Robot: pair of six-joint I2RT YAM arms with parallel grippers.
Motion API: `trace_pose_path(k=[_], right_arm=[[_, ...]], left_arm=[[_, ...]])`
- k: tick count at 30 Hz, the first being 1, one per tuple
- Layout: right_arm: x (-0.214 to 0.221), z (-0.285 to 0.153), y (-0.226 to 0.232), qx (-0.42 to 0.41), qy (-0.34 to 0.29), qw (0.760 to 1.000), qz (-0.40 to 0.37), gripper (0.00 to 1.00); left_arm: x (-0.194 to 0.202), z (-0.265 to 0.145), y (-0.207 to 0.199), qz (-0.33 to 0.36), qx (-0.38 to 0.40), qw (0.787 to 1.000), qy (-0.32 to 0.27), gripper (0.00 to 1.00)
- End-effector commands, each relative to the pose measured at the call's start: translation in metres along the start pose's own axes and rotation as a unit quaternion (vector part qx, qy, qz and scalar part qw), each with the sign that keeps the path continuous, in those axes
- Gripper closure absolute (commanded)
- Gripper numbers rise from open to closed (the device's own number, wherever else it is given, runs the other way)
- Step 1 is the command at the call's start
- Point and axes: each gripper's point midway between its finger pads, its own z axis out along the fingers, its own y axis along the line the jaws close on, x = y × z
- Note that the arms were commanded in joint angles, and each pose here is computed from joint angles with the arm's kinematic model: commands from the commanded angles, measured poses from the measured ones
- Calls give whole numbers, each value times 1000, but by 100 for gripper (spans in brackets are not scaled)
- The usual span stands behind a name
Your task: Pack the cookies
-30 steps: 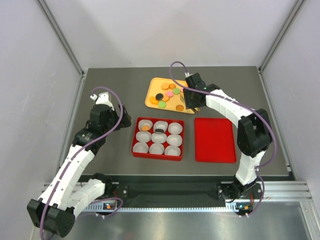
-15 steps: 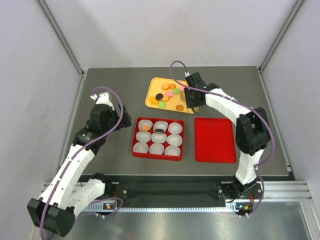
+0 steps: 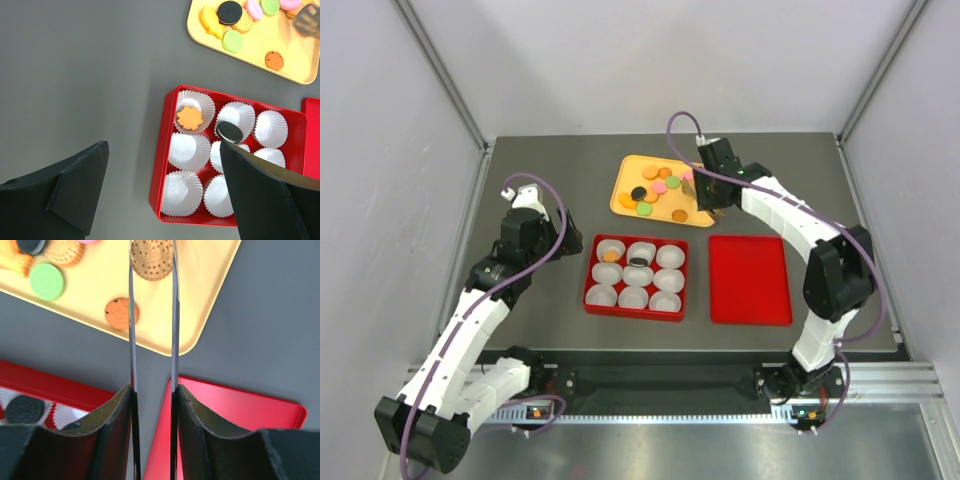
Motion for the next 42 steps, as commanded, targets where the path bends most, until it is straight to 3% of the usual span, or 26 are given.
trace_pose_path(k=[1, 9, 22, 28, 42], right_arm=[[-27, -39, -9, -6, -58, 998, 12, 68], [-15, -74, 2, -56, -76, 995, 16, 68], [56, -151, 50, -130, -101, 986, -36, 66], [88, -151, 80, -142, -77, 984, -68, 67], [126, -115, 81, -108, -33, 990, -86, 68]], left_arm=[[-7, 2, -4, 3, 12, 1000, -14, 3], [-8, 1, -5, 3, 13, 1000, -16, 3], [-8, 0, -6, 2, 17, 1000, -16, 3], [-7, 0, -5, 2, 16, 1000, -17, 3], [-6, 1, -4, 2, 13, 1000, -15, 3]])
